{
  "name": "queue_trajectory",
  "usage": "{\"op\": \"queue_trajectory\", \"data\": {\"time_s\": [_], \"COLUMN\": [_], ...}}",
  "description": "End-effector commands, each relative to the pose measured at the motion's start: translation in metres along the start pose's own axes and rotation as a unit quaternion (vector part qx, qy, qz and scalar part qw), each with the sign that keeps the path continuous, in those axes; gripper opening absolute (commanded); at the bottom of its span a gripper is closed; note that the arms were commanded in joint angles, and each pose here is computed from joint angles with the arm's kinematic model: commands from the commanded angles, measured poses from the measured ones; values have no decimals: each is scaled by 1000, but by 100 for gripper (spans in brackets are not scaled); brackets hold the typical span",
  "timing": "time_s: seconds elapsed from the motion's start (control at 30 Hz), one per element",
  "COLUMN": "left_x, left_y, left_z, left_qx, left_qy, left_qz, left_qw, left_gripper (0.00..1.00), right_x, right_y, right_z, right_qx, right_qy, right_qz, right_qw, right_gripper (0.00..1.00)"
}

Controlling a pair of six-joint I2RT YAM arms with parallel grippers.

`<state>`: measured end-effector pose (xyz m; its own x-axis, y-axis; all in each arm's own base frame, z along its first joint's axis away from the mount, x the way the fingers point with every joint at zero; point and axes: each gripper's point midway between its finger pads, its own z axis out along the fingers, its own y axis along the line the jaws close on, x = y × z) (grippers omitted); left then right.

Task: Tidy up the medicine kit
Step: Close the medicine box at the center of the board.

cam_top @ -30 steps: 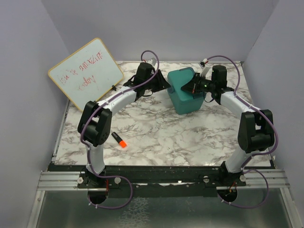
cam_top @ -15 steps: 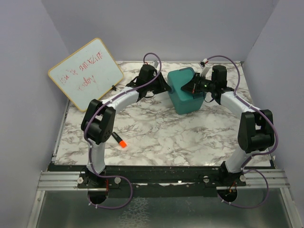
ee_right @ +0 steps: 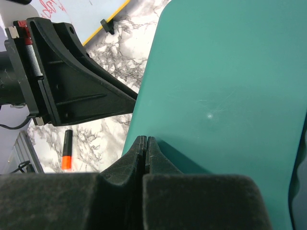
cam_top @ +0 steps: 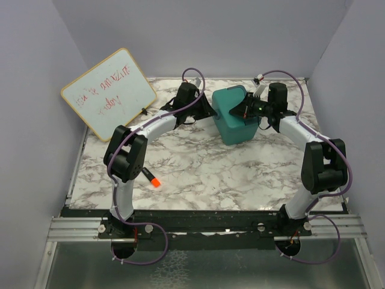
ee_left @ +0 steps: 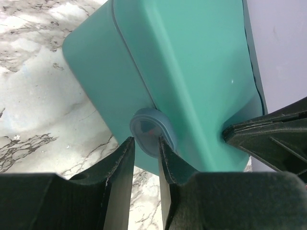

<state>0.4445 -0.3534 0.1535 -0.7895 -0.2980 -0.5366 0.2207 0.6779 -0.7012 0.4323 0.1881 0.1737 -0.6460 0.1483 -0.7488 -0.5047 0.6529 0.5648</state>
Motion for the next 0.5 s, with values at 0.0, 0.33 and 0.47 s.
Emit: {"op": "queue_trajectory", "data": {"time_s": [0.0, 0.33, 0.47], "left_x": [2, 8, 8], "left_y": [-8, -2, -4], "left_z": [11, 17, 19], "left_qx": [5, -2, 0], "left_qy": [-3, 1, 1], "left_qz": [5, 4, 4], "left_qw": [1000, 1000, 1000], "left_gripper": [27, 28, 28], "right_x": [59, 60, 59], "right_y": [-23, -23, -23], "right_z": [2, 2, 2], "right_qx": [34, 34, 34], "right_qy": [78, 79, 78], "right_qz": [57, 58, 58], "right_qw": [995, 995, 995], "right_gripper": [0, 0, 1]}}
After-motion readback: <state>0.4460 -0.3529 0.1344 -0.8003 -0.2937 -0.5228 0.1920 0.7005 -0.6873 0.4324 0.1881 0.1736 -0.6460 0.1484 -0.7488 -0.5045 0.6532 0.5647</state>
